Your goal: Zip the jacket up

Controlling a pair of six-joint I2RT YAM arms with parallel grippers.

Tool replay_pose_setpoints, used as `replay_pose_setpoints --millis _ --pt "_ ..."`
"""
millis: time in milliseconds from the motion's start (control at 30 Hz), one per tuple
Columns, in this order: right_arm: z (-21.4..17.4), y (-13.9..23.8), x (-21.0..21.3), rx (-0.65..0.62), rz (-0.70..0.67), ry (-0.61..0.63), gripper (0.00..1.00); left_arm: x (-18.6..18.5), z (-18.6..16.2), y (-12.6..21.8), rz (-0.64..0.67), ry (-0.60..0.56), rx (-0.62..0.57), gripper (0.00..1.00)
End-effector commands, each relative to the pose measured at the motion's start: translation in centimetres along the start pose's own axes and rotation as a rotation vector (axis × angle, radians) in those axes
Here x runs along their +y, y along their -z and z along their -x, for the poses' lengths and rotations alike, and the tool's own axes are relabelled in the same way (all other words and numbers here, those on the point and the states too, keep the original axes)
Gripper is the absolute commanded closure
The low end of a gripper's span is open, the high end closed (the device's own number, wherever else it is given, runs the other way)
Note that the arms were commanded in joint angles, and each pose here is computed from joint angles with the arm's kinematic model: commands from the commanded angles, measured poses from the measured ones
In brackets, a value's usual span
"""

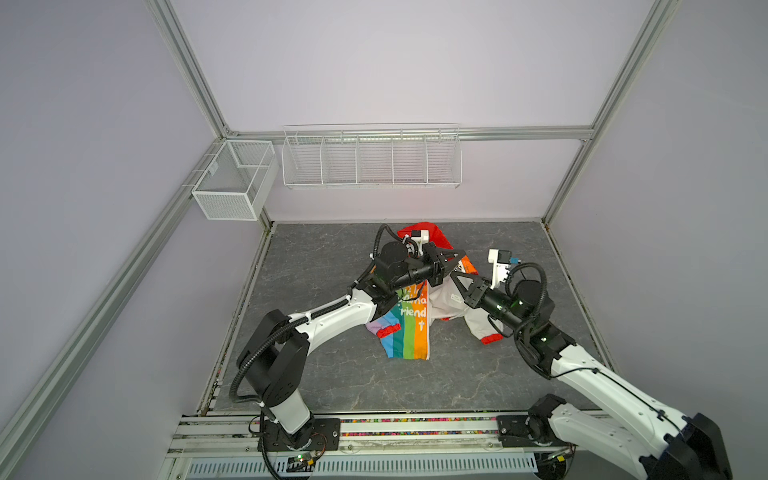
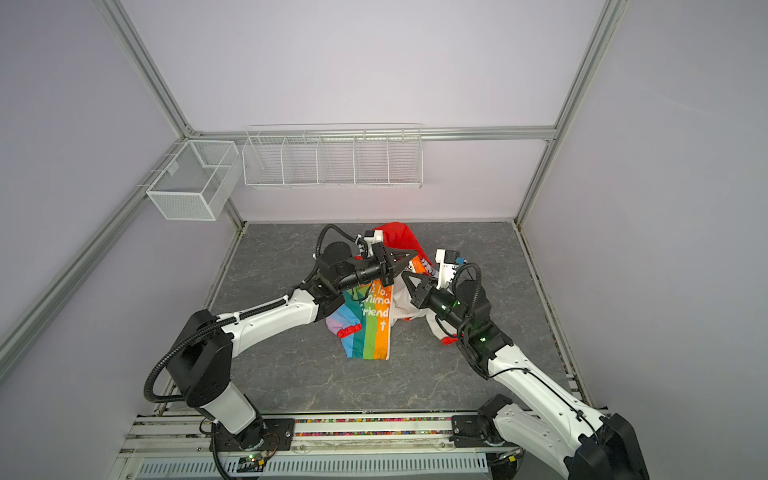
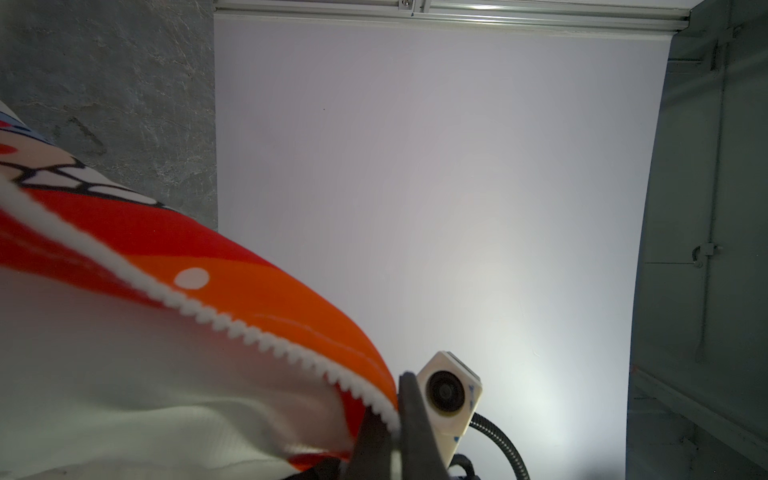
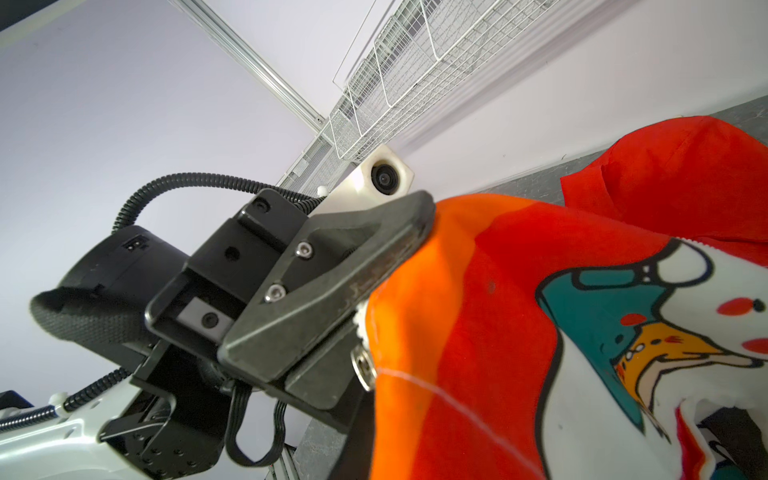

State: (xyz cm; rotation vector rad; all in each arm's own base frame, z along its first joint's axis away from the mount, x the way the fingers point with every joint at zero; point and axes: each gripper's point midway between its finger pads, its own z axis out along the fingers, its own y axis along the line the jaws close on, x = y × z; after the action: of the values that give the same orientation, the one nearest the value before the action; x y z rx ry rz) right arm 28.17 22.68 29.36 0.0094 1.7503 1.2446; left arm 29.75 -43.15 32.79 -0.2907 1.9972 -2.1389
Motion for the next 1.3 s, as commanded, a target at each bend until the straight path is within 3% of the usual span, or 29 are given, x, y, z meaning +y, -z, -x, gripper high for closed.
replay_pose_setpoints --millis 0,467,900,1267 --pt "-0.5 0.7 -0.5 -0.008 -0.012 -0.023 0.94 -2.7 0.5 -0.3 -0.073 -0.027 -0.009 1.00" --pt "-2.3 2.7 -2.4 0.017 -0.083 -0.082 0.94 -4.8 2.5 0.9 -0.121 -0.086 -0.073 1.00" --pt "-2.7 2.3 -2.7 0.066 -0.139 -0.351 0.94 -6.1 3.3 2.0 -0.193 -0.296 -0.161 1.00" --pt "-0.9 1.1 -2.3 0.047 -0.091 -0.431 0.86 -6.5 2.7 2.1 -0.220 -0.386 -0.174 1.00"
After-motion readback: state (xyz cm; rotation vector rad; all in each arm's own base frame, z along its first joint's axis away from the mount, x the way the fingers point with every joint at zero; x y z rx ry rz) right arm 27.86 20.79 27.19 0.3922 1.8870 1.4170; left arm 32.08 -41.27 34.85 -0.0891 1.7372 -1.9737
